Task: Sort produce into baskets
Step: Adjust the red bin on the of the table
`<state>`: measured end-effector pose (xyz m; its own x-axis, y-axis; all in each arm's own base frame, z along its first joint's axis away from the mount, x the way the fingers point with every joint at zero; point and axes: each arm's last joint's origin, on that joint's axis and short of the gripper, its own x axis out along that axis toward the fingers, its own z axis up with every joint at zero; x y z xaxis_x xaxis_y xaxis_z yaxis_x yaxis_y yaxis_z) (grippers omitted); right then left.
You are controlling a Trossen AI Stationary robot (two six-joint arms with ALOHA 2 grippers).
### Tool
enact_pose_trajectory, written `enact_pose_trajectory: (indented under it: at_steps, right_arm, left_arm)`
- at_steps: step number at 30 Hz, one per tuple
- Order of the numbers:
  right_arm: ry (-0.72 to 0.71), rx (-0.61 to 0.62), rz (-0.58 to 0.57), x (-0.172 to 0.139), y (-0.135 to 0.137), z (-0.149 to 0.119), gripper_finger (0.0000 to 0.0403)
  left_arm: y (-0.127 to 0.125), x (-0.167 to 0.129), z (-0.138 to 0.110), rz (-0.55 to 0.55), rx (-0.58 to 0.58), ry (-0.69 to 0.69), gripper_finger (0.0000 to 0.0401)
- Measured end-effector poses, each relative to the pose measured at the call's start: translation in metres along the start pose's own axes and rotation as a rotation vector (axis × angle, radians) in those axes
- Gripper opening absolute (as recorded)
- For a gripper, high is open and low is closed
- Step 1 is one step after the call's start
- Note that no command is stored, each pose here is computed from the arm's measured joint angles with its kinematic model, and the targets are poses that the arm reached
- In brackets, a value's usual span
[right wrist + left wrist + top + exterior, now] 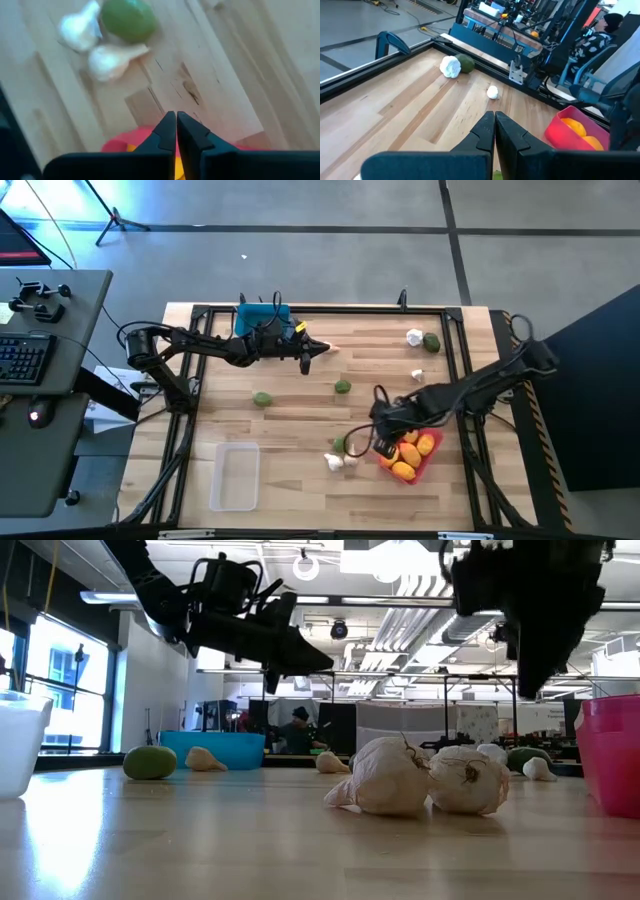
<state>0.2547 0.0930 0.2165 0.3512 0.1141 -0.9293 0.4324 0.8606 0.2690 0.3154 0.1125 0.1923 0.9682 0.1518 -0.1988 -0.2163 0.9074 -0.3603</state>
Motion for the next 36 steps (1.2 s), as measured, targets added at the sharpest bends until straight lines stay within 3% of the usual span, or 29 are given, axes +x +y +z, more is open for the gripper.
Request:
enact_pose_trajectory:
  at_steps: [7,17,26,36]
  right_arm:
    - [0.104,-0.064,0.021,0.016,-0.002,0.003,0.0001]
    - [0.21,-0.107,0.105,0.016,0.0,-0.002,0.0]
    - [0.354,-0.151,0.097,0.014,0.001,-0.019,0.0]
    - [0.373,-0.216,0.099,0.012,0.012,-0.034,0.0]
  left_arm:
    - [-0.001,0.0,-0.001,-0.053,0.014,0.023,0.0]
    - [-0.001,0.0,-0.002,-0.051,0.022,0.03,0.0]
    - [-0.001,0.0,-0.002,-0.05,0.021,0.036,0.0]
    - [-0.001,0.0,-0.002,-0.05,0.037,0.035,0.0]
